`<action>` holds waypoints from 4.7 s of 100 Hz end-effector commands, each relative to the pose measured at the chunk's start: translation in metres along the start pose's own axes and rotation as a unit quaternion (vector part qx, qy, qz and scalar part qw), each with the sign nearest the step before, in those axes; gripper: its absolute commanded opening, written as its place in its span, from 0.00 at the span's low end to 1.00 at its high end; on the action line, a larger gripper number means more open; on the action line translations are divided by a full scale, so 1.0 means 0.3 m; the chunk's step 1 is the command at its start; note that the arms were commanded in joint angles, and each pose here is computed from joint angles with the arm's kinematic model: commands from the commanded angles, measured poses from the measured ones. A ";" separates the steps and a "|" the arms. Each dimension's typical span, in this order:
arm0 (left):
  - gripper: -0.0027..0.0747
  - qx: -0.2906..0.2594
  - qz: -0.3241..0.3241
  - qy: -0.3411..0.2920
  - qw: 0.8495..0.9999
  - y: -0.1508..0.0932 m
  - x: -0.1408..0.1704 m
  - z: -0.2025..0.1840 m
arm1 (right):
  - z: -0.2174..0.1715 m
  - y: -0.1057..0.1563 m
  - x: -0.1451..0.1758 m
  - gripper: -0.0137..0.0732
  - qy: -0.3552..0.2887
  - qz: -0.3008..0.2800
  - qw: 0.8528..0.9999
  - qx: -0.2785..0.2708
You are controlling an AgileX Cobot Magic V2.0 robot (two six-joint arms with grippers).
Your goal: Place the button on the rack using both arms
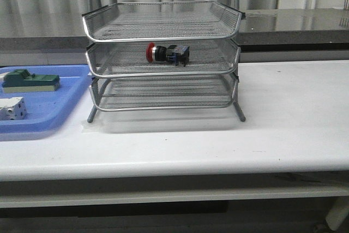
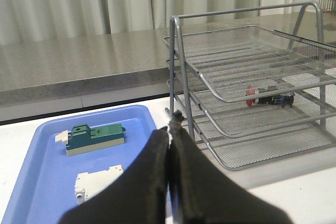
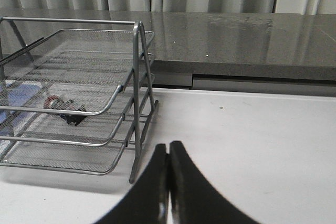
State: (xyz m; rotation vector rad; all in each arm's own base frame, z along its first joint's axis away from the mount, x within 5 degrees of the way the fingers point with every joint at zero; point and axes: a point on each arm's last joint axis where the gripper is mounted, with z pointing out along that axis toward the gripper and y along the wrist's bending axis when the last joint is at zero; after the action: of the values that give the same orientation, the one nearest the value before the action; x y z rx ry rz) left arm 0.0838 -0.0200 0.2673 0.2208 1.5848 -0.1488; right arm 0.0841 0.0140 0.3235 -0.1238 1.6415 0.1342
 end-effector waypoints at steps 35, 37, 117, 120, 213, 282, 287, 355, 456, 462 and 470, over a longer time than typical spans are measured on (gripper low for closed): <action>0.01 -0.015 -0.005 -0.048 0.999 0.010 -0.053 -0.001 | -0.003 -0.004 -0.044 0.09 -0.043 -0.007 0.999 0.008; 0.01 -0.015 -0.005 -0.048 0.999 0.010 -0.053 -0.001 | -0.003 -0.004 -0.044 0.09 -0.043 -0.008 0.999 0.008; 0.01 -0.015 -0.005 -0.048 0.999 0.010 -0.053 -0.001 | -0.096 -0.013 0.323 0.09 -0.068 0.031 0.997 0.020; 0.01 -0.015 -0.005 -0.048 0.999 0.010 -0.053 -0.001 | -0.094 -0.014 0.331 0.09 -0.068 0.031 0.997 0.023; 0.01 -0.015 -0.005 -0.048 0.999 0.010 -0.053 -0.001 | -0.076 -0.024 0.383 0.09 -0.087 0.023 0.995 0.049; 0.01 -0.015 -0.005 -0.047 0.999 0.010 -0.050 0.000 | -0.076 -0.024 0.383 0.09 -0.087 0.023 0.995 0.049; 0.01 -0.015 -0.004 -0.045 0.999 0.010 -0.045 0.000 | -0.076 -0.024 0.383 0.09 -0.087 0.023 0.995 0.049; 0.01 -0.092 -0.009 -0.040 0.995 0.031 0.135 -0.083 | -0.076 -0.024 0.383 0.09 -0.087 0.023 0.995 0.049; 0.01 -0.094 -0.022 -0.036 0.995 0.025 0.240 -0.099 | -0.076 -0.024 0.383 0.09 -0.087 0.023 0.995 0.049; 0.01 -0.094 -0.022 -0.036 0.995 0.025 0.240 -0.099 | -0.076 -0.024 0.383 0.09 -0.087 0.023 0.995 0.049; 0.01 -0.094 -0.022 -0.036 0.995 0.025 0.240 -0.099 | -0.076 -0.024 0.383 0.09 -0.087 0.023 0.995 0.049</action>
State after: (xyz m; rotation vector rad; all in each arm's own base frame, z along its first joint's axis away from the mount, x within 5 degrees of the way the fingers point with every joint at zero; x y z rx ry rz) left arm 0.0562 -0.0016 0.2030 0.0324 1.5934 -0.0258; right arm 0.0566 0.0036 0.1965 0.0101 1.5893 0.1107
